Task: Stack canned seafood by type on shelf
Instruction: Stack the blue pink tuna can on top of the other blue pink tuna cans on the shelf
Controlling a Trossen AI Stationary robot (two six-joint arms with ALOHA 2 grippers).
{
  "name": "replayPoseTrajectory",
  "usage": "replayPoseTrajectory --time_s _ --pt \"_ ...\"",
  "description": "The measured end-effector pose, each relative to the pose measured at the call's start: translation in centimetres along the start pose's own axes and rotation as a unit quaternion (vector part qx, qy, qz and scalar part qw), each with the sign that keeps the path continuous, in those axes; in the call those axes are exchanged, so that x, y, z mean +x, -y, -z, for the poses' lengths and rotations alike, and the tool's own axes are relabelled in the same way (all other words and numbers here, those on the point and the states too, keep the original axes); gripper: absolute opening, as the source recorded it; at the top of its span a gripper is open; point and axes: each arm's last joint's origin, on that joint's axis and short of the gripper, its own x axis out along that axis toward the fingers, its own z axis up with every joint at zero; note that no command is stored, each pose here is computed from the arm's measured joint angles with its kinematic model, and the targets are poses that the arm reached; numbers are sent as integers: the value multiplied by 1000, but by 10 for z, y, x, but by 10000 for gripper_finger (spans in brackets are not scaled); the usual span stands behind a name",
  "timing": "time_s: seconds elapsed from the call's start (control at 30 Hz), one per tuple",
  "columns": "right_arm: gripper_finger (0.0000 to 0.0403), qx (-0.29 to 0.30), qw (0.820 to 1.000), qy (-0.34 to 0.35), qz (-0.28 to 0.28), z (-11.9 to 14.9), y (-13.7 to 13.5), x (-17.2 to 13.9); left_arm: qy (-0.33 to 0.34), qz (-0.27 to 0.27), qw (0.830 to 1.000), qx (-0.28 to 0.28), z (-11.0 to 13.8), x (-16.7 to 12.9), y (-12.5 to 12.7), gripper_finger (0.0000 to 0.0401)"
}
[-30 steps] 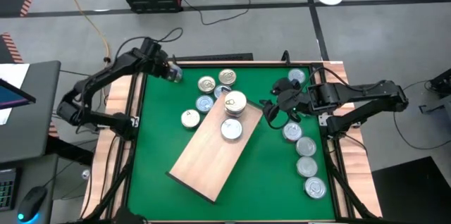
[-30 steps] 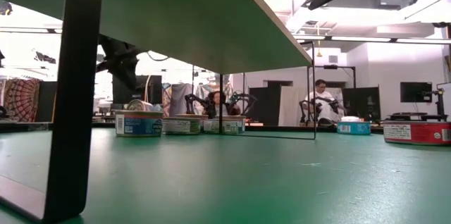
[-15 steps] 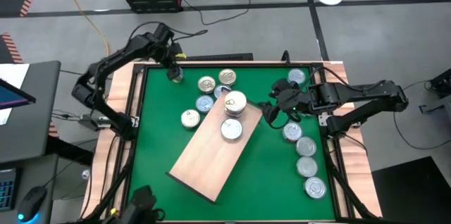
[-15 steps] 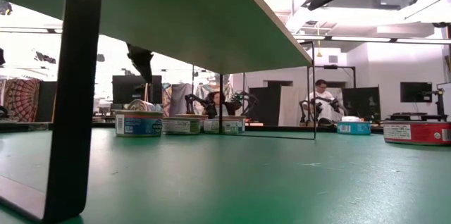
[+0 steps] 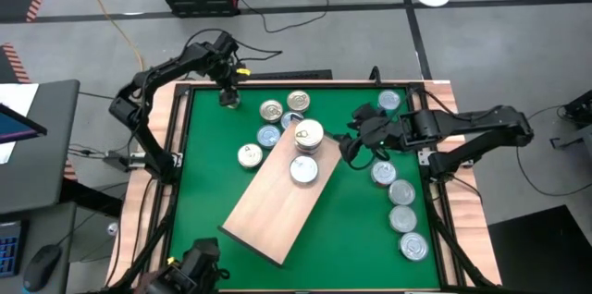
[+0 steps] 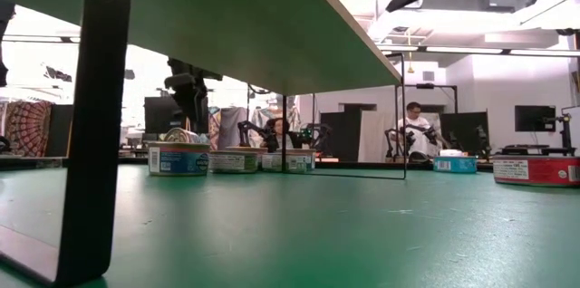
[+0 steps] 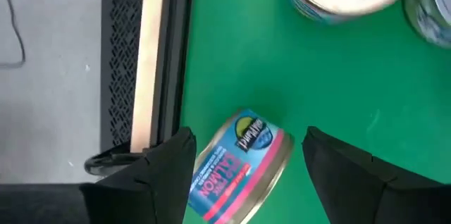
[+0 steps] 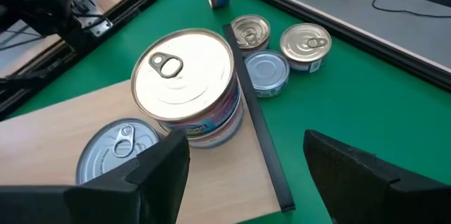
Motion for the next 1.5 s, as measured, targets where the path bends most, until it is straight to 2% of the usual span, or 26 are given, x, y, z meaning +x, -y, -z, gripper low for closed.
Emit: replayPoseTrajectory --time_s 0.17,0.33,0.57,0.67,0.8,1.0,1.2,1.3,1.4,1.5 --pt "305 -10 1000 -3 2 3 -9 14 0 -4 1000 -3 9 2 -6 249" --pt "305 -17 1000 -5 -8 5 -19 29 -6 -2 1000 21 20 8 -9 249" --pt "305 -18 1000 -7 -17 8 -27 41 30 -38 998 48 15 7 -17 249" --pt "305 -8 1000 -5 -20 7 -27 41 29 -32 998 42 15 12 -18 249" --pt "305 -1 1000 0 -27 7 -29 40 7 -15 1000 -2 15 29 -17 249" --pt "305 8 999 3 -34 8 -32 38 -13 0 1000 -10 11 29 -8 249" --pt "305 7 999 5 -36 8 -33 37 -51 81 995 -18 11 28 13 234" --pt "305 -1 999 6 -36 8 -33 37 -63 103 993 -21 6 28 23 218" --pt "305 -6 999 7 -36 8 -34 37 -71 115 991 -7 -1 24 34 203" --pt "305 -8 999 6 -38 9 -35 36 -76 101 992 -2 -9 15 44 190"
